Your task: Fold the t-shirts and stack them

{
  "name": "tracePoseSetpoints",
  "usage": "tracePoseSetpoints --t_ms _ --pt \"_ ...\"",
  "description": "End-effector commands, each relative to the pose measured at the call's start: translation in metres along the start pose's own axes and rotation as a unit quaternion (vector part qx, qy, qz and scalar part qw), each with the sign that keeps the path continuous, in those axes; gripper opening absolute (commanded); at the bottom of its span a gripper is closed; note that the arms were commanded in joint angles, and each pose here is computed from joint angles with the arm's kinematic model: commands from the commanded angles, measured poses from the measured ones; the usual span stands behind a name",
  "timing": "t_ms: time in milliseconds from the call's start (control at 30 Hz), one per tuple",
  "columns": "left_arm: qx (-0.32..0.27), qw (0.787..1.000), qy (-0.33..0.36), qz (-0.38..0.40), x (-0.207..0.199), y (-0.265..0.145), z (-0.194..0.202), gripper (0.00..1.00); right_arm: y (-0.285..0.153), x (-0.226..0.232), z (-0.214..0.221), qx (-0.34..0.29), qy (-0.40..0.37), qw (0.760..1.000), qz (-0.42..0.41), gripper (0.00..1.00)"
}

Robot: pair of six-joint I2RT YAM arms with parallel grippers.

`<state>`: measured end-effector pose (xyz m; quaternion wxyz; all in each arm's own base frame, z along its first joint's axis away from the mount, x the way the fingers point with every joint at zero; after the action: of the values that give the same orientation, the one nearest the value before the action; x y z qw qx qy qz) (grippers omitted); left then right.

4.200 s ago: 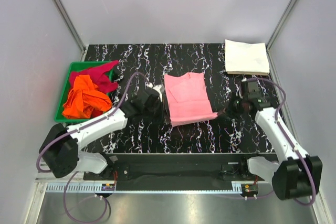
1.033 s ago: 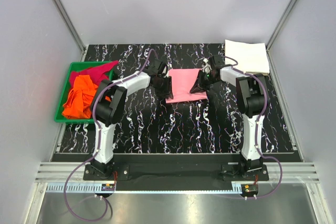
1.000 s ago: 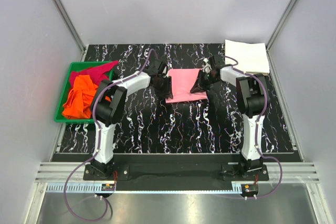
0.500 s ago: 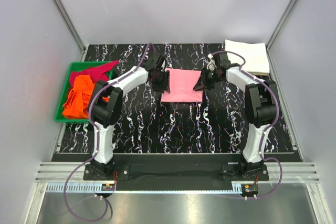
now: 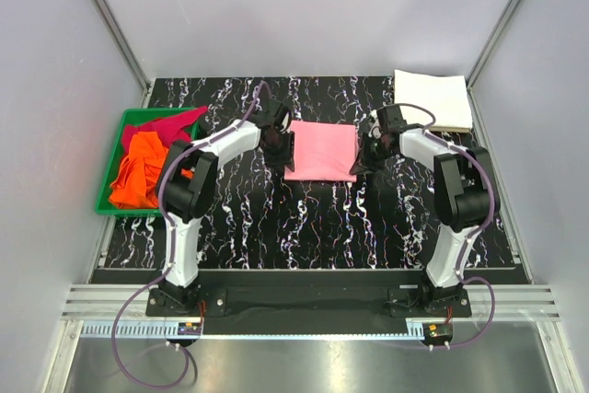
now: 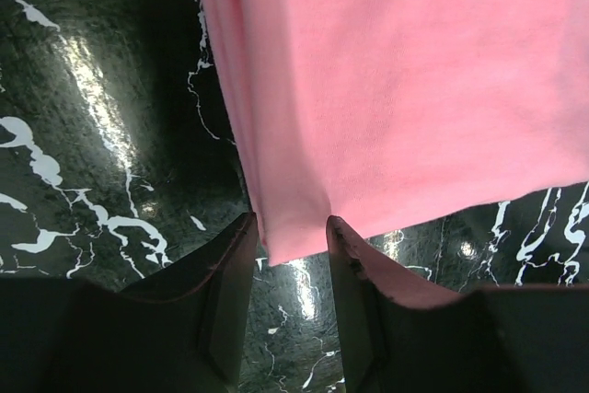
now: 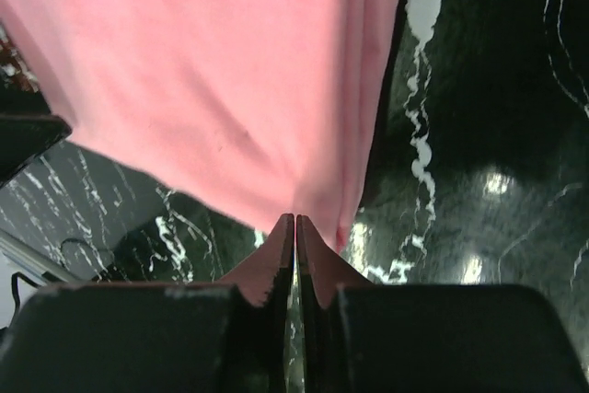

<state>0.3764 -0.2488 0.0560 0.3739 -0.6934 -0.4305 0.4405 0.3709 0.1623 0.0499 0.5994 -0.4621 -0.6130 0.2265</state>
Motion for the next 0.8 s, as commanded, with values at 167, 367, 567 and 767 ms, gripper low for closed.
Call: tracePoseSetpoints --t_ms 167,367,567,767 --pt "-0.059 0.995 0.022 0.08 -0.036 -0.039 -0.03 0.41 -0.024 0.032 -0.002 -0.032 -0.011 0.996 -0.084 0.09" --pt "-0.064 0.994 0.013 0.086 -0.039 -0.033 -0.024 0.41 -0.019 0.064 -0.004 -0.008 -0.02 0.989 -0.149 0.09" --pt "-0.036 0.998 -0.01 0.049 -0.016 -0.009 -0.008 0.39 0.012 0.078 0.005 0.028 -0.022 0.986 -0.16 0.08" --pt "-0.014 0.999 -0.028 0.006 0.009 0.007 0.01 0.37 0.051 0.036 0.006 0.023 -0.003 0.997 -0.075 0.06"
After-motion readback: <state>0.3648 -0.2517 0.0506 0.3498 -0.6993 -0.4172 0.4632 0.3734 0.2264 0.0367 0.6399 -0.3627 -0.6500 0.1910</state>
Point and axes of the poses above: each gripper's point midway between its finger pads, its own y axis out along the fingers, its own x axis along the line the jaws close on, z = x × y, the point moved 2 cm from there along -y, back along the fingers, and after that the axes turned 6 degrees about y, right-handed, at the moved point
